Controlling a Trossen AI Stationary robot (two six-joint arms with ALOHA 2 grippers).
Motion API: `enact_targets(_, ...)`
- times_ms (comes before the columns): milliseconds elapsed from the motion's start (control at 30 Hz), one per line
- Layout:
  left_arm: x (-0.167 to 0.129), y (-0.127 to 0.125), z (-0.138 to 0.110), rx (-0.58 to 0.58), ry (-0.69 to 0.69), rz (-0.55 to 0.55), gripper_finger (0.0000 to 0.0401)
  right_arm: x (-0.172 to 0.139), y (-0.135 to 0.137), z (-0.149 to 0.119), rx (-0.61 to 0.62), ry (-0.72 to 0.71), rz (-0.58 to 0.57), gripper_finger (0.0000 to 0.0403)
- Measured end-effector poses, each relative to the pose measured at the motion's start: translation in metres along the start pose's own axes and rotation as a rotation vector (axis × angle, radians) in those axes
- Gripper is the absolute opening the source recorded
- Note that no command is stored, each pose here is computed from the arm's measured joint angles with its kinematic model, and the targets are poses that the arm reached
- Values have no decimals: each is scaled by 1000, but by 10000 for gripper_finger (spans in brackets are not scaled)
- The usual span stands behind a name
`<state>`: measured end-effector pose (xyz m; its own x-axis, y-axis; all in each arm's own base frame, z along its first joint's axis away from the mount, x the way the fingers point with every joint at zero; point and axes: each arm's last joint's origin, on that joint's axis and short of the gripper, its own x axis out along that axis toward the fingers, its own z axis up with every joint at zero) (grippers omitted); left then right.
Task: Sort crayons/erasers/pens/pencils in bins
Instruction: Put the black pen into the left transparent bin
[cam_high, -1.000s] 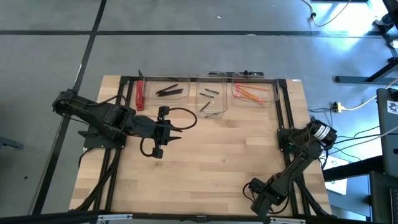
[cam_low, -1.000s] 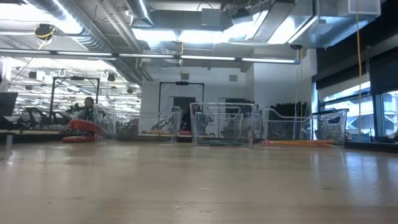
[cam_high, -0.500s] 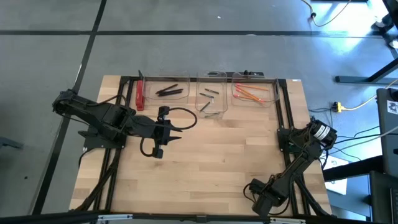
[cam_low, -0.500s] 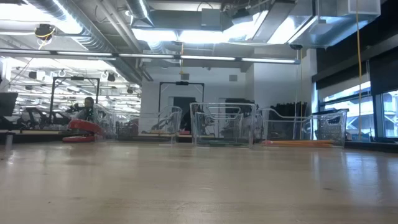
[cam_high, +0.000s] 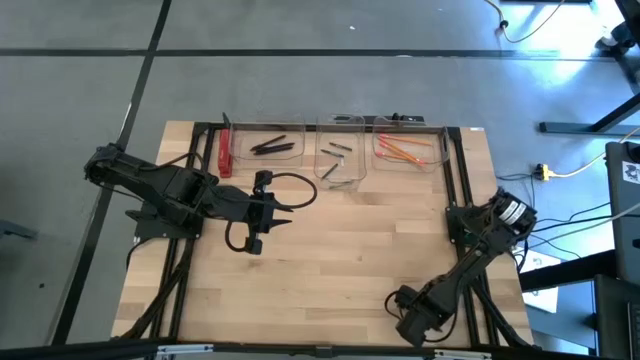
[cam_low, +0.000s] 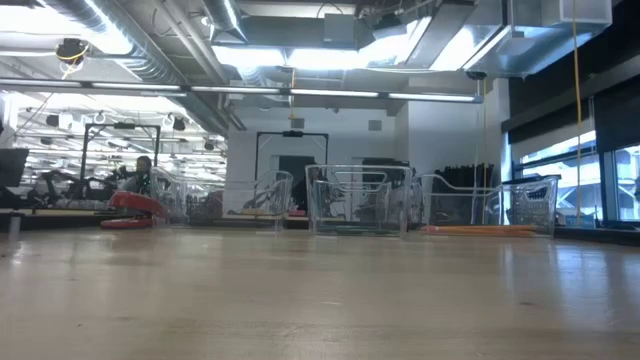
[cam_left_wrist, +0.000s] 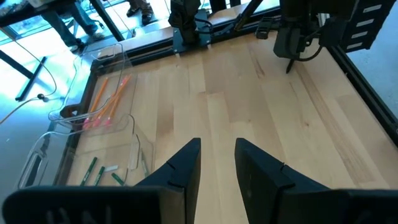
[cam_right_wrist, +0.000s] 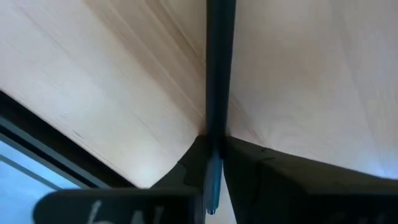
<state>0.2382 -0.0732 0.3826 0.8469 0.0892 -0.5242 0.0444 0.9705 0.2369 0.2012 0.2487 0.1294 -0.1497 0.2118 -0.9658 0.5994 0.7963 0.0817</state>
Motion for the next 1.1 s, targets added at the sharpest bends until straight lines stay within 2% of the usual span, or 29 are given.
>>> enact_targets(467,0,0,0,-8,1,0,92,-32,21,34,32,-184,85,38)
enact_targets(700,2,-1,0,-58,6,0,92,-61,16,64,18,-262,-4,38)
enact_targets(933,9,-3,-1,-51,32,0,92,-94,4,102,-59,-383,-111,39)
enact_targets(1100,19,-8,-4,-60,70,1,92,-109,-7,129,-137,-392,-145,38)
